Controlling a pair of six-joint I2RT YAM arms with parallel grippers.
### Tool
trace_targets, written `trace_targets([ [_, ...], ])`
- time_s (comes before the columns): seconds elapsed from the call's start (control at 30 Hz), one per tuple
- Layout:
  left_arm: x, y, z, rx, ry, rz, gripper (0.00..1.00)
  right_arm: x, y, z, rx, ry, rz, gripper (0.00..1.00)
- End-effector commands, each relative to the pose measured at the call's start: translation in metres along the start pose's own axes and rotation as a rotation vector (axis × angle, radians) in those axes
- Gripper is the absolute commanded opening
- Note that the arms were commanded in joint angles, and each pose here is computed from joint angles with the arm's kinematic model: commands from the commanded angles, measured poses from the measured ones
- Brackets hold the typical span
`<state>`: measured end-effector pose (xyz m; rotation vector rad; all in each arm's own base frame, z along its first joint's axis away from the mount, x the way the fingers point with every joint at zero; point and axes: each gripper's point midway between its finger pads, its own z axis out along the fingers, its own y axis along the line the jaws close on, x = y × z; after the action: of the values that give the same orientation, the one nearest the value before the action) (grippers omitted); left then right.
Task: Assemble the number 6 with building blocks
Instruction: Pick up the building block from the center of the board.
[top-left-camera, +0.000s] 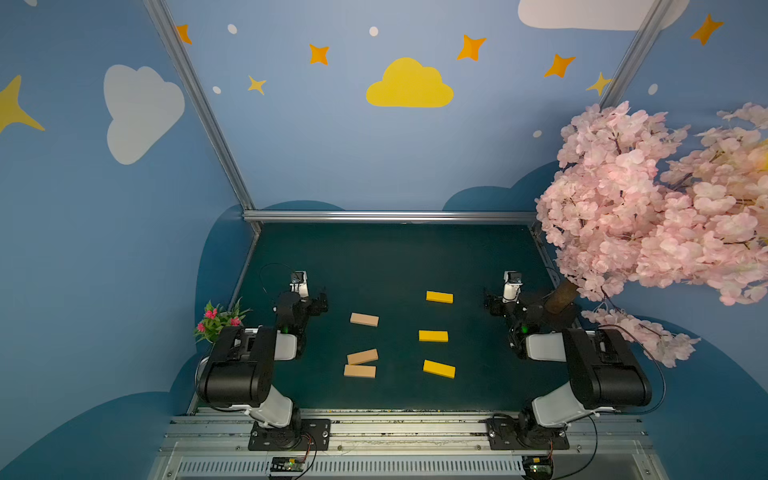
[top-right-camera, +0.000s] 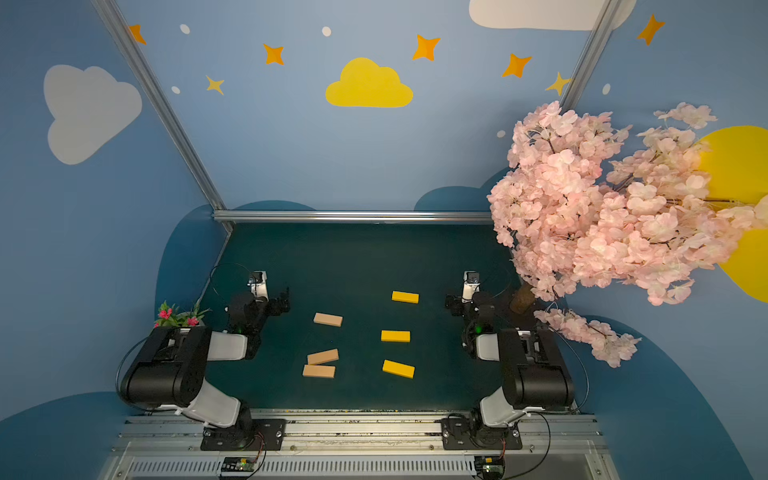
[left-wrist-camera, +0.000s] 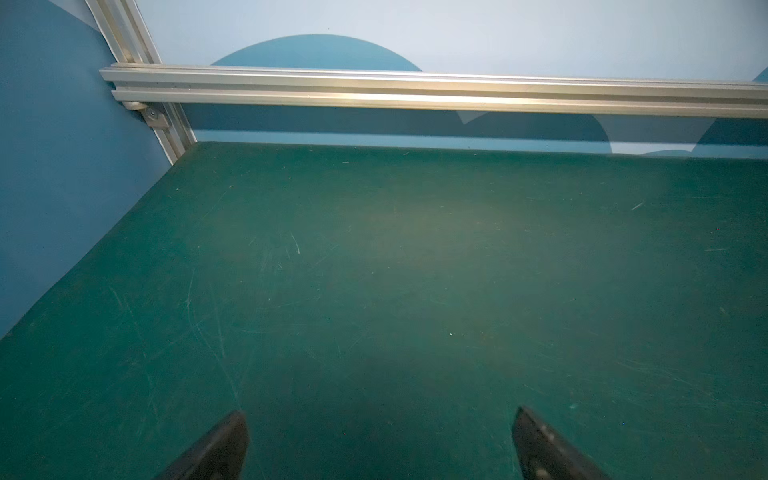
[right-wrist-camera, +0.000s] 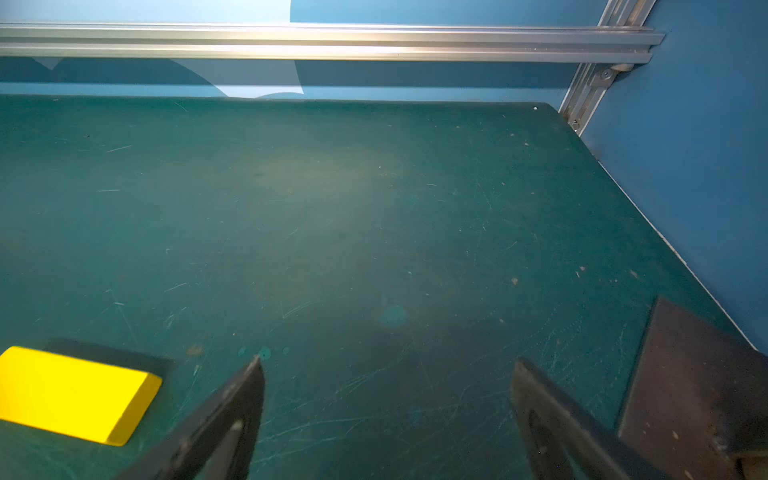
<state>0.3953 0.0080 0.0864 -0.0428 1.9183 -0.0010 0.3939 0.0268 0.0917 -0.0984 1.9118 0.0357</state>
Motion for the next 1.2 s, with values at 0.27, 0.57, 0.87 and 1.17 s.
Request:
trace_targets([
  [0.27, 0.002, -0.003, 0.000, 0.011, 0.007, -0.001, 1.00, -0.001, 0.001, 0.000, 0.003, -0.017, -0.003, 0.95],
  [0.57, 0.002, -0.002, 0.000, 0.011, 0.008, -0.002, 1.00, -0.001, 0.000, 0.000, 0.003, -0.015, -0.003, 0.95],
  [0.87, 0.003, -0.004, 0.000, 0.052, 0.020, -0.014, 1.00, -0.001, -0.003, 0.002, 0.001, -0.007, 0.018, 0.94],
  [1.17, -0.041, -0.024, -0.021, 0.102, 0.006, 0.066, 1.00, -0.044, 0.062, -0.049, -0.292, 0.001, -0.141, 0.95],
])
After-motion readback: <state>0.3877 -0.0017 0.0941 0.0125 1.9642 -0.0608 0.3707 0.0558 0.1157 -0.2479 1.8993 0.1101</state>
